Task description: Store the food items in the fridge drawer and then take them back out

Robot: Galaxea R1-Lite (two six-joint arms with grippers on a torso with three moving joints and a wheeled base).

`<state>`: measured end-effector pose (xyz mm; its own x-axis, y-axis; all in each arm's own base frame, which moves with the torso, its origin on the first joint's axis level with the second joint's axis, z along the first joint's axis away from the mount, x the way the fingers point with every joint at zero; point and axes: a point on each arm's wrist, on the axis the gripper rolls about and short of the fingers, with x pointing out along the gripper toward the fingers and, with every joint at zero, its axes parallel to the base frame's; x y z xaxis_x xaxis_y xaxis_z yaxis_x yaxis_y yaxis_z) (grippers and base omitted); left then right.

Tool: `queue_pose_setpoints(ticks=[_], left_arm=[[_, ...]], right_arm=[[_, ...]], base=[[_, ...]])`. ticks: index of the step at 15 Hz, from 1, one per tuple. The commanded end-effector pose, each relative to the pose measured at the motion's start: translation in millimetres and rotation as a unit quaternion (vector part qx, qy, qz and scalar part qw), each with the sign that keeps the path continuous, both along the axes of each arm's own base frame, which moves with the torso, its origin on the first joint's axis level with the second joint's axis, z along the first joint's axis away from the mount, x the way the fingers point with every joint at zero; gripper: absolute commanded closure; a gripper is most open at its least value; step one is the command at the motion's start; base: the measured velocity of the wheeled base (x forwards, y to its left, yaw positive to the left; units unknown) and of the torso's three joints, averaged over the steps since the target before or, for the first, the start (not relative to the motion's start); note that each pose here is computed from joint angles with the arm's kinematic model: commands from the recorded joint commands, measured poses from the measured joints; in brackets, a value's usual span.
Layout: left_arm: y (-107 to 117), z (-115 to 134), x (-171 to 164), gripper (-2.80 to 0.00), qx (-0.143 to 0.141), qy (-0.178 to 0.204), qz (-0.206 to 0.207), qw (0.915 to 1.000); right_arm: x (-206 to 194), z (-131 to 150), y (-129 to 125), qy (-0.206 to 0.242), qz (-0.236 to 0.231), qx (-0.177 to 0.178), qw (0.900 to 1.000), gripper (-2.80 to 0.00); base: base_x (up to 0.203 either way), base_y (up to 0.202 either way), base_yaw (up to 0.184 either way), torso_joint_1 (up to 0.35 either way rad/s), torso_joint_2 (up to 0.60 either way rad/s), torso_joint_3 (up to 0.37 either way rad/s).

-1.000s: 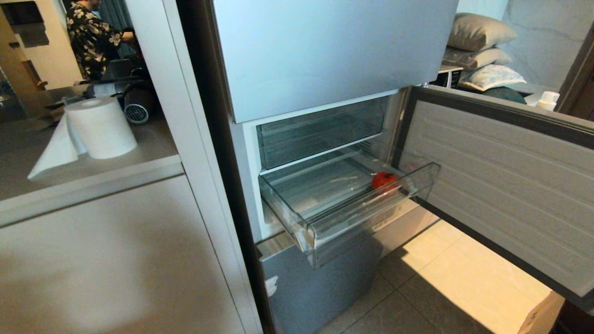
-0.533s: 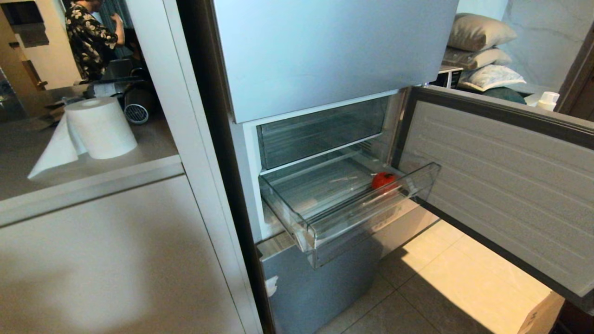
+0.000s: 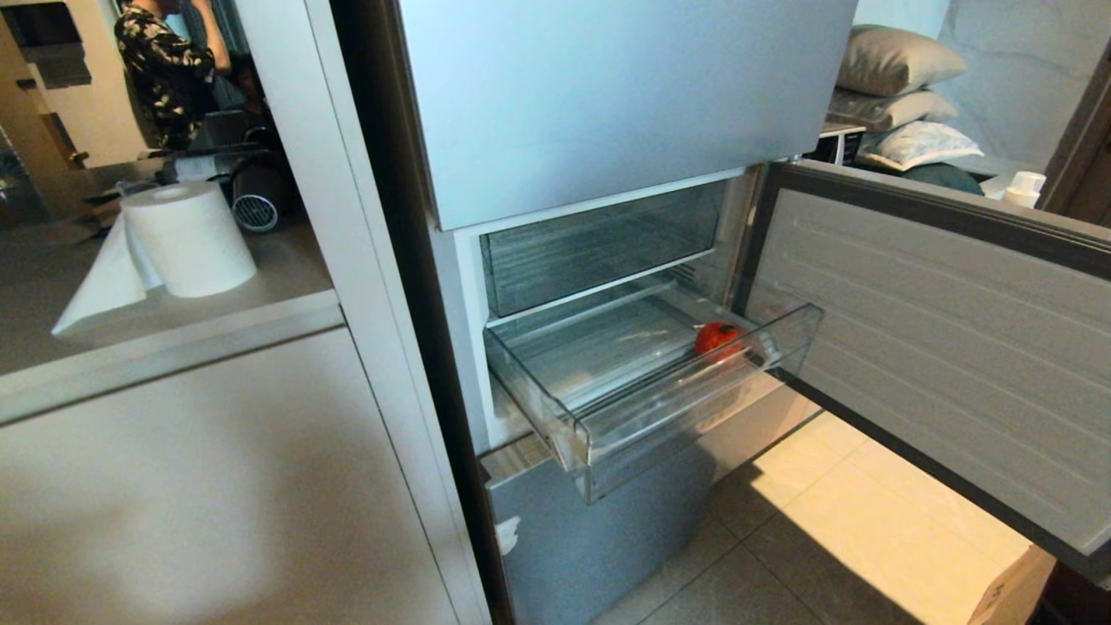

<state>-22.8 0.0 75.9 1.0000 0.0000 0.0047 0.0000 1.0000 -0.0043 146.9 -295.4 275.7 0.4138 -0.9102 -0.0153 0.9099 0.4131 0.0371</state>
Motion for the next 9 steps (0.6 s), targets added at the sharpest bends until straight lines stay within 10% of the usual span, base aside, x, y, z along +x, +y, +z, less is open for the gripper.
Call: queue_pose_setpoints(ticks=[1,9], left_arm=[[0,0,0,0.00,0.001,0.001,0.000,1.0000],[0,0,0,0.00,0.000,0.001,0.000,1.0000]], right_arm=[[2,59,34,-0.046,0.024,-0.086,0.995,0.00],[102,111,191,-0.139,0.267,-0.120,0.946,0.00]], base=[[0.000,0.000,0.000,0.000,0.00,0.000],[0.000,0.000,0.000,0.000,0.00,0.000]])
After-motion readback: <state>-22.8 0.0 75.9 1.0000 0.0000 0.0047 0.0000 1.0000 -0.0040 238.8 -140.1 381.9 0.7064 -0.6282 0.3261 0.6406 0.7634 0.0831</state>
